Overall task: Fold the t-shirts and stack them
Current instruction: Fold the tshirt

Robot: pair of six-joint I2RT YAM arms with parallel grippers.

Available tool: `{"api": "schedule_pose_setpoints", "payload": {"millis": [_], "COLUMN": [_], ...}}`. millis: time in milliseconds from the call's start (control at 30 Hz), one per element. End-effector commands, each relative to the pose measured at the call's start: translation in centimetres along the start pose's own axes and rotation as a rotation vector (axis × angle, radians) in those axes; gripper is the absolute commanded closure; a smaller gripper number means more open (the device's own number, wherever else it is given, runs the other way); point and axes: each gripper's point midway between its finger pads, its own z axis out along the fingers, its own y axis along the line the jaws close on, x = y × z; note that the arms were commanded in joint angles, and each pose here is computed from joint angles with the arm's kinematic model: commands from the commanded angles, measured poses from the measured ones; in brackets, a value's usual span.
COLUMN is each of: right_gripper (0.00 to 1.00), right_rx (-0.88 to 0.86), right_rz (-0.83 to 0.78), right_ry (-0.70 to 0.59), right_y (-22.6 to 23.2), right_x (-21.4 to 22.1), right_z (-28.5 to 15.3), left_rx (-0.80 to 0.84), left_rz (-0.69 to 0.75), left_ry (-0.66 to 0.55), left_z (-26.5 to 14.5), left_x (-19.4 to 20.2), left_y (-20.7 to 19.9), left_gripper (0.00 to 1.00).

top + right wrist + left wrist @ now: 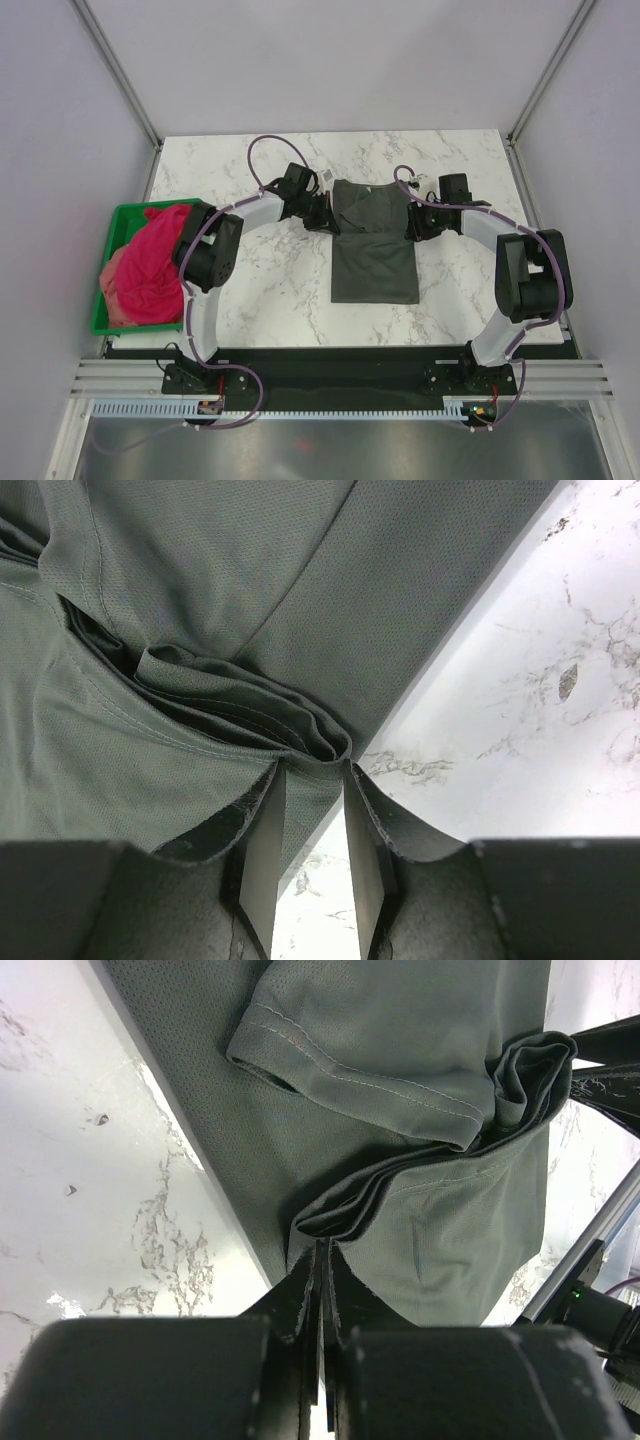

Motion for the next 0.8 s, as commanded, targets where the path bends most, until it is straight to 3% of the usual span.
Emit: {"api": "schedule_pose_setpoints", "payload": {"millis": [0, 300, 333, 400, 600, 767], "right_gripper": [0.62, 0.62, 0.62, 0.62, 0.62, 0.62], "right_rx": [-0.008, -0.009, -0.008, -0.006, -0.004, 0.004], "right_rz": [-0.021, -0.019, -0.018, -0.019, -0.013, -0.012], "right_ry": [-0.041, -0.048, -0.048, -0.050, -0.053, -0.057], "right_y": [-0.1, 0.1, 0.1, 0.0, 0.1, 0.0], "right_x": [-1.2, -1.4, -1.4, -1.5, -1.5, -1.6], "right_z": [0.2, 0.0, 0.0, -0.1, -0.2, -0.3], "left_rx": [0.044, -0.027, -0.034, -0.035, -0.031, -0.025], "left_rz": [0.042, 0.029, 0.026, 0.032, 0.052, 0.075], "left_ry": [-0.055, -0.094, -0.090, -0.083, -0.061, -0.051], "left_z": [-1.2, -1.9, -1.7, -1.5, -0.2, 0.5], "left_x": [-2.0, -2.4, -2.1, -1.9, -1.7, -1.5], "left_y": [-2.3, -1.4, -1.1, -0.9, -0.5, -0.8], "left_gripper": [0.98, 0.96, 0.82, 0.68, 0.60, 0.60]}}
